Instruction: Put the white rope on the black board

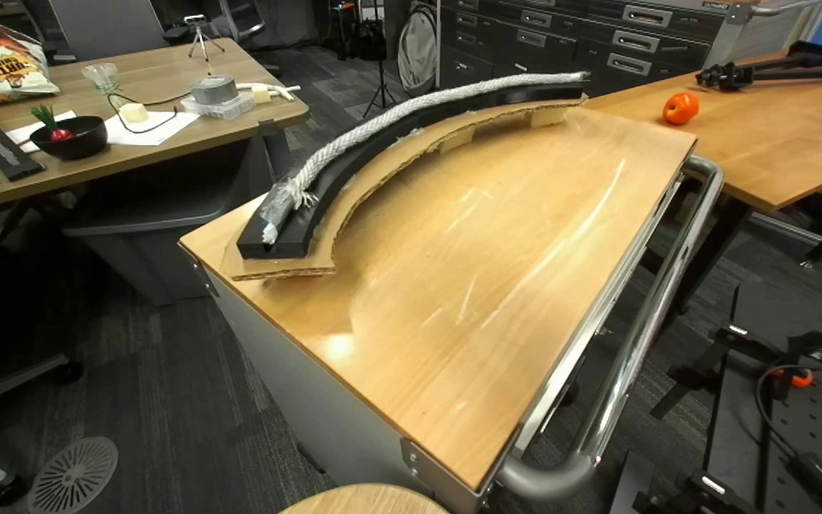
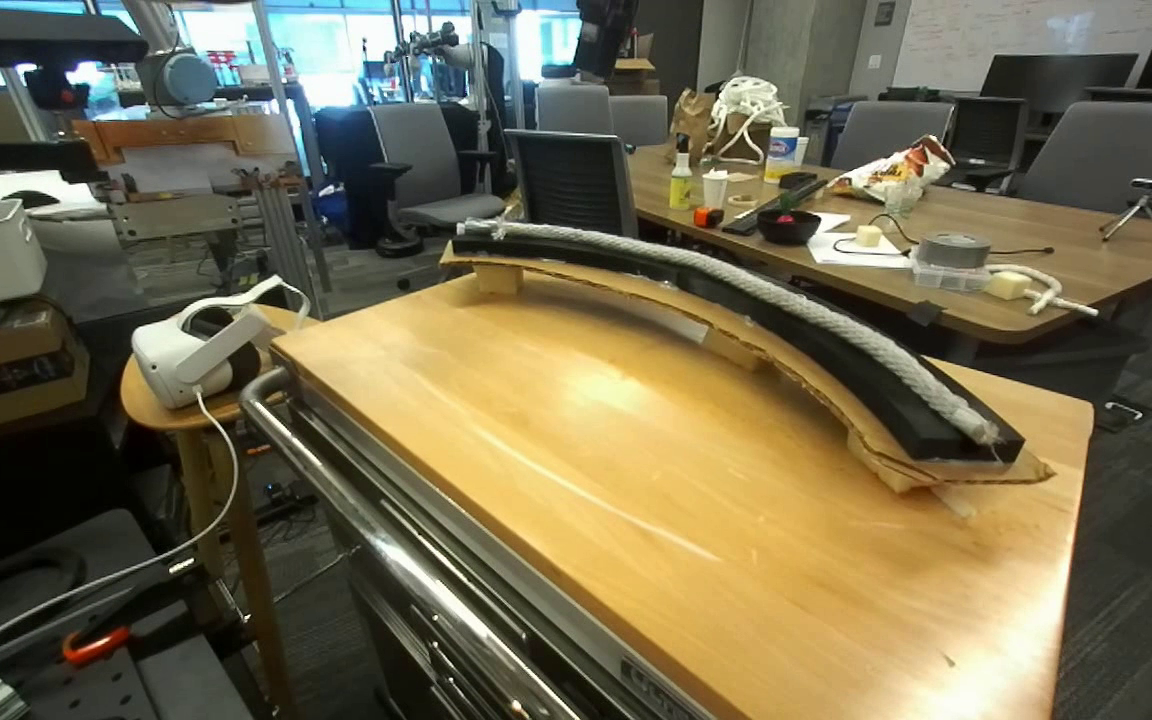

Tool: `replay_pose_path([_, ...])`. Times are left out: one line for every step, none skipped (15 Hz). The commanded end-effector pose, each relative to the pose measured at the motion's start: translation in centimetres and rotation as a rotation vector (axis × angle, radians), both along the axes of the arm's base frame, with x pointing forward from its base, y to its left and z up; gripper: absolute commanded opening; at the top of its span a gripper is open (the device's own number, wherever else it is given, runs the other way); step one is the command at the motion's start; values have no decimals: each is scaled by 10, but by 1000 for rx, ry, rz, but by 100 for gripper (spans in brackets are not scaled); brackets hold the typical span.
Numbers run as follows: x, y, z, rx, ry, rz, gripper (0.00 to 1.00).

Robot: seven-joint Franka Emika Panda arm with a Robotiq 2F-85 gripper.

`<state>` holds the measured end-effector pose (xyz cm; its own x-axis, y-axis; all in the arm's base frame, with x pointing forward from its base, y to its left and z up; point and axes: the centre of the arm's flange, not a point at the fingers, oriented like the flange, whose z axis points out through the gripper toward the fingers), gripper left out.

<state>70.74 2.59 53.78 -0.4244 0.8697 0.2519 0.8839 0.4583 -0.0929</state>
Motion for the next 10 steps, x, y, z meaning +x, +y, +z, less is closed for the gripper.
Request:
replay_pose_path([1, 3, -3, 0, 5, 4, 100])
replay_pose_path([1, 4, -5, 0, 7, 5, 100])
replay_pose_path([1, 4, -5, 0, 6, 5, 100])
replay_pose_path([1, 3, -5, 0, 6, 5, 100])
replay_pose_path([1, 2, -5, 0, 6, 3, 100])
replay_pose_path([1, 2, -5, 0, 6, 3, 100])
replay_pose_path([1, 2, -5, 0, 6, 3, 100])
replay_pose_path([1, 2, -5, 0, 6, 3, 100])
replay_pose_path([1, 2, -5, 0, 6, 3, 100])
replay_pose_path([1, 2, -5, 0, 6, 3, 100])
